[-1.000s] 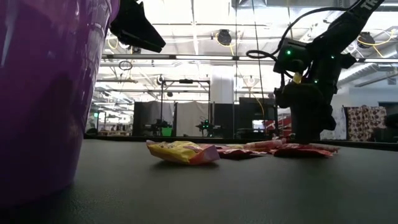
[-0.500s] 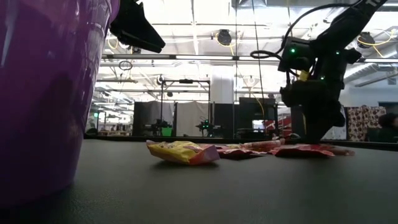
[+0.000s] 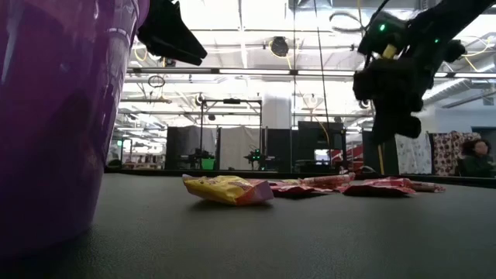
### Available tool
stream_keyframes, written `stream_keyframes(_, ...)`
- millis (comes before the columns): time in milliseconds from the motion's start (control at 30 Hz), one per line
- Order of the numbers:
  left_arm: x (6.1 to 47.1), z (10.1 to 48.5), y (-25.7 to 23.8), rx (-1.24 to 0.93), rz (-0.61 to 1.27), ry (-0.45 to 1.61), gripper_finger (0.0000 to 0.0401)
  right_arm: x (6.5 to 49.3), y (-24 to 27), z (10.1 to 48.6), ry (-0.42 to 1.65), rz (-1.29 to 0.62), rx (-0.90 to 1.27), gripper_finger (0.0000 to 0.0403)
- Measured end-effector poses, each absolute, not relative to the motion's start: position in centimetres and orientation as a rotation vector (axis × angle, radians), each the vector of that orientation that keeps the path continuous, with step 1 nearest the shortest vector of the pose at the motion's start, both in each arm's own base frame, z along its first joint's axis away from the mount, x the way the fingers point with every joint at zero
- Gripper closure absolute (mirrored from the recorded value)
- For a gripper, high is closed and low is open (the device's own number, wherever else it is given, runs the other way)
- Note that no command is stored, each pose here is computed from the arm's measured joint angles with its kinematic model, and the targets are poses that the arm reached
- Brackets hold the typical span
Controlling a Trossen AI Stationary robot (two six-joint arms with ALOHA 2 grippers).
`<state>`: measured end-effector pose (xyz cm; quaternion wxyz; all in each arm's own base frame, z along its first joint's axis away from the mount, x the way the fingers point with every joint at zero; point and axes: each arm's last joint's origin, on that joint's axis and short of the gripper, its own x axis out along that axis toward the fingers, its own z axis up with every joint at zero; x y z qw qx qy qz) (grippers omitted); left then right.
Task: Sort candy by brand, put in halloween buckets
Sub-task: Put the red candy into the violet bucket
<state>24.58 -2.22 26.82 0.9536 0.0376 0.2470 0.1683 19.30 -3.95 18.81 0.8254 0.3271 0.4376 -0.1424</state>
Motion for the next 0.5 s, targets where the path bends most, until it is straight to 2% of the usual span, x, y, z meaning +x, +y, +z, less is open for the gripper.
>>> stream_keyframes(167, 24.7, 27.0, -2.2, 0.068, 0.341, 0.480, 0.0127, 18.7, -3.9, 19.1, 0.930, -0.389, 0.657, 0.0402)
stream_keyframes(267, 24.7, 27.0, -2.2, 0.067, 0.341, 0.479, 0.0127, 19.2, -4.1, 18.5, 0.945, -0.406, 0.657, 0.0388)
stream_keyframes(500, 24.7, 27.0, -2.2, 0.065, 0.339, 0.475, 0.0127, 20.5, -4.6, 15.6, 1.070, -0.447, 0.668, 0.0277)
